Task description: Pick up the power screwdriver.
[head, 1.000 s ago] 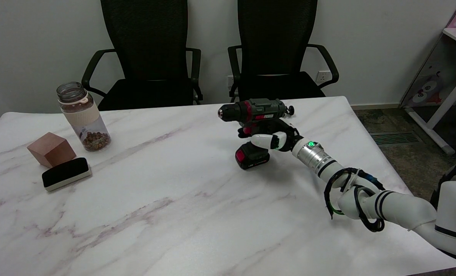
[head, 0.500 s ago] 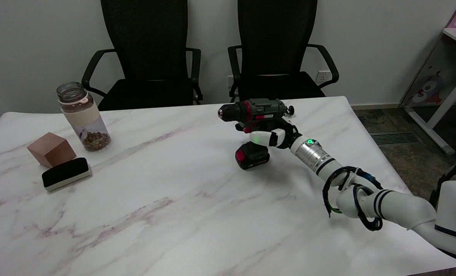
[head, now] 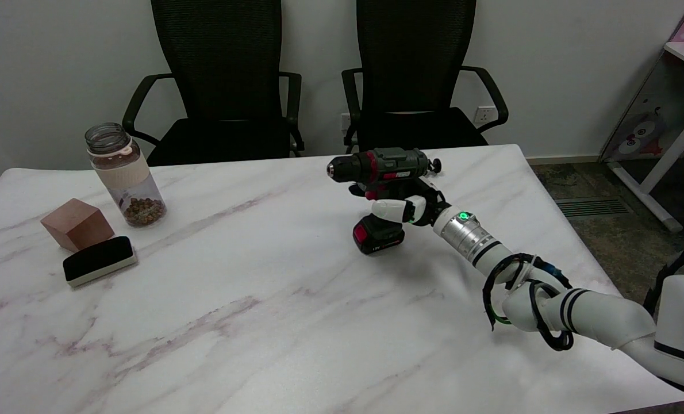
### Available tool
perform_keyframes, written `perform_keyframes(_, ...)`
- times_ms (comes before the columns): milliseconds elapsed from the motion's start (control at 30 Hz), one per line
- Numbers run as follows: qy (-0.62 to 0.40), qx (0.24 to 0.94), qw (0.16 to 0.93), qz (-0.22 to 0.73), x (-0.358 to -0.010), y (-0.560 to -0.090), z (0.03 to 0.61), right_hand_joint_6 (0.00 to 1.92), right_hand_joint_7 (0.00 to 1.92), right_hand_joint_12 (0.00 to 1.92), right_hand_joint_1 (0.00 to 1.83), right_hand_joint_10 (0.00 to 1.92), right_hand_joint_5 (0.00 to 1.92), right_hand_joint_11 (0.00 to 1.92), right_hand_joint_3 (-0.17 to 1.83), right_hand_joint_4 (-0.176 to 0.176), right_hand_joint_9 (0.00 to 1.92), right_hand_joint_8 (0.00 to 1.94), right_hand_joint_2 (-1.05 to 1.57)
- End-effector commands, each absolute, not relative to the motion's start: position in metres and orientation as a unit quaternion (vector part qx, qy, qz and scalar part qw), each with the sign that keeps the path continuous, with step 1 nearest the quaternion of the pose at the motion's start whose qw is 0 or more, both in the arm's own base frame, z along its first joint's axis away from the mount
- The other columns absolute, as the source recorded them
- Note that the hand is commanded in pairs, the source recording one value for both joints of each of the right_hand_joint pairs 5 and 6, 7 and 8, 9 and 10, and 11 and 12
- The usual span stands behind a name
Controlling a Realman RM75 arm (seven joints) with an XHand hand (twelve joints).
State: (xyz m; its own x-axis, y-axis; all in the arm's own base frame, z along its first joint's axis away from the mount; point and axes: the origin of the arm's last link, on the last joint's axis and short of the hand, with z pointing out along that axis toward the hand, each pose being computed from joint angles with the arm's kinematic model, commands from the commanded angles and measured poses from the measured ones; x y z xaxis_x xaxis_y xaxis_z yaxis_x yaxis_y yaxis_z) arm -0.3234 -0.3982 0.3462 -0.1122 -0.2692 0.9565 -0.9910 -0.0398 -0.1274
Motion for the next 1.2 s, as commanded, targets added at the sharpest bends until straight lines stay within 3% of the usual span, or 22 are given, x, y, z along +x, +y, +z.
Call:
perform_keyframes(33,-0.583,0.546,0.370,0.474,-0.323,-0.396,0.339,0.51,0.51,0.45,1.20,0.60,0.51,0.45,1.07,0.176,0.60,0.51,-0.17)
perform_keyframes(133,-0.584,0.547,0.368,0.474,-0.322,-0.396,0.337,0.53,0.53,0.50,1.20,0.65,0.53,0.50,1.12,0.176,0.65,0.53,-0.18)
perform_keyframes(200,-0.584,0.547,0.367,0.474,-0.323,-0.396,0.335,0.58,0.58,0.73,1.21,0.90,0.58,0.73,1.36,0.176,0.90,0.58,-0.18)
perform_keyframes(367,-0.585,0.545,0.370,0.473,-0.324,-0.396,0.335,0.61,0.61,0.93,1.22,1.10,0.61,0.93,1.42,0.176,1.10,0.61,-0.12)
perform_keyframes(767,-0.582,0.541,0.383,0.471,-0.328,-0.397,0.341,0.63,0.63,1.03,1.22,1.16,0.63,1.03,1.41,0.176,1.16,0.63,-0.06)
perform_keyframes(967,-0.585,0.535,0.393,0.466,-0.333,-0.395,0.342,0.64,0.64,1.25,1.21,1.28,0.64,1.25,1.41,0.176,1.28,0.64,-0.05)
perform_keyframes(1200,-0.590,0.528,0.399,0.462,-0.337,-0.394,0.342,0.61,0.61,1.32,1.17,1.26,0.61,1.32,1.40,0.176,1.26,0.61,-0.13)
